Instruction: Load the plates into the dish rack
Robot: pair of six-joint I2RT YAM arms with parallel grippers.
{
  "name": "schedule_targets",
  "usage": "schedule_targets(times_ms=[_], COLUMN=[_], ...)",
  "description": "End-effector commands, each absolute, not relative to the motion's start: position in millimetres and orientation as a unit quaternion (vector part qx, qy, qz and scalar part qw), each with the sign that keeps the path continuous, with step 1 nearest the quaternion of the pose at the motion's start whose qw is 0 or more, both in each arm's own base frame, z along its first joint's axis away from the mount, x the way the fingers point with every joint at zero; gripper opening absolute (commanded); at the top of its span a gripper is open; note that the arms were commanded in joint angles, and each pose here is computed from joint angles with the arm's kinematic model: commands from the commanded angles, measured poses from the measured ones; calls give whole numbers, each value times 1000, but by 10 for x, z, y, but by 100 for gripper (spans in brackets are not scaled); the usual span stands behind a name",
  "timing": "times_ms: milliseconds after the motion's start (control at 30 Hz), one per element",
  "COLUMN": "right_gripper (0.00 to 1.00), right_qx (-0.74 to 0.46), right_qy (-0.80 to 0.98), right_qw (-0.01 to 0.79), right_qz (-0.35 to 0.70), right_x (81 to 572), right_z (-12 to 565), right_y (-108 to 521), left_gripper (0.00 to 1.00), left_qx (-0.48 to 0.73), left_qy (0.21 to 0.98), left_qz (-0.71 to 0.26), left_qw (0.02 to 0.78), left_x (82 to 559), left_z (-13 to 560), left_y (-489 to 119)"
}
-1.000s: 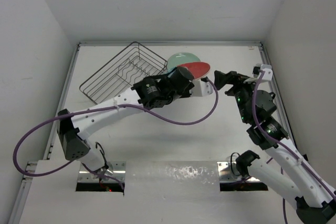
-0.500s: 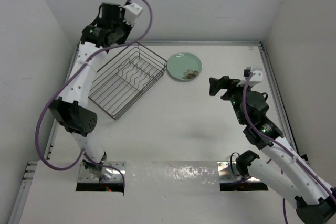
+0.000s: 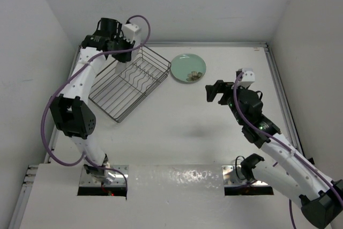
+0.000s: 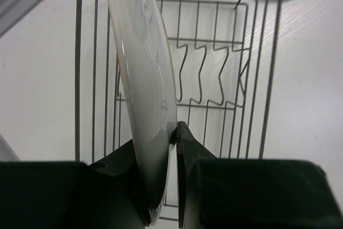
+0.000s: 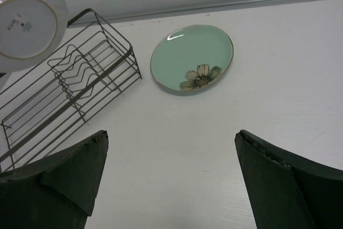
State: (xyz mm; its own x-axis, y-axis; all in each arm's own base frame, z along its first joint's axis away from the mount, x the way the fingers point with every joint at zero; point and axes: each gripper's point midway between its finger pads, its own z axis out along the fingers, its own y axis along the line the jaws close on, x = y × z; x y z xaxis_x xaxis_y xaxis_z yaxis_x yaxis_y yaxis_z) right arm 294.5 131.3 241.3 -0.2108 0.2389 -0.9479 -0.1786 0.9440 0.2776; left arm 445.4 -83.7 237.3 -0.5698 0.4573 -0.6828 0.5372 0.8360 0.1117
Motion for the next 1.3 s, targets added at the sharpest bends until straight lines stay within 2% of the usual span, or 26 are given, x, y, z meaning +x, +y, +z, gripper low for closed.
schedule_targets(times_ms=[0,433,1067,1267], right_gripper=[99,99,99,99], right_qx=[22,26,19,19], right_qy=[754,757,759,757], right_qw=[631,627,624,628], right_qz=[180,183,182,183], right_x=[2960,2962,2952,2929], right_z=[2420,2388,2414,2439], right_y=[1357,1371,1376,1361], left_gripper=[0,0,0,0], left_qx=[304,328,306,301], left_qy=[778,782,816,814], left_qz=[-69,-153,-189,-159], left_qw=[545,506,452,470], left_x=[4574,4360,4238,4359], left_z=[3646,3380,3036,3017], left_y=[-1066,-1379,-1448,-1374])
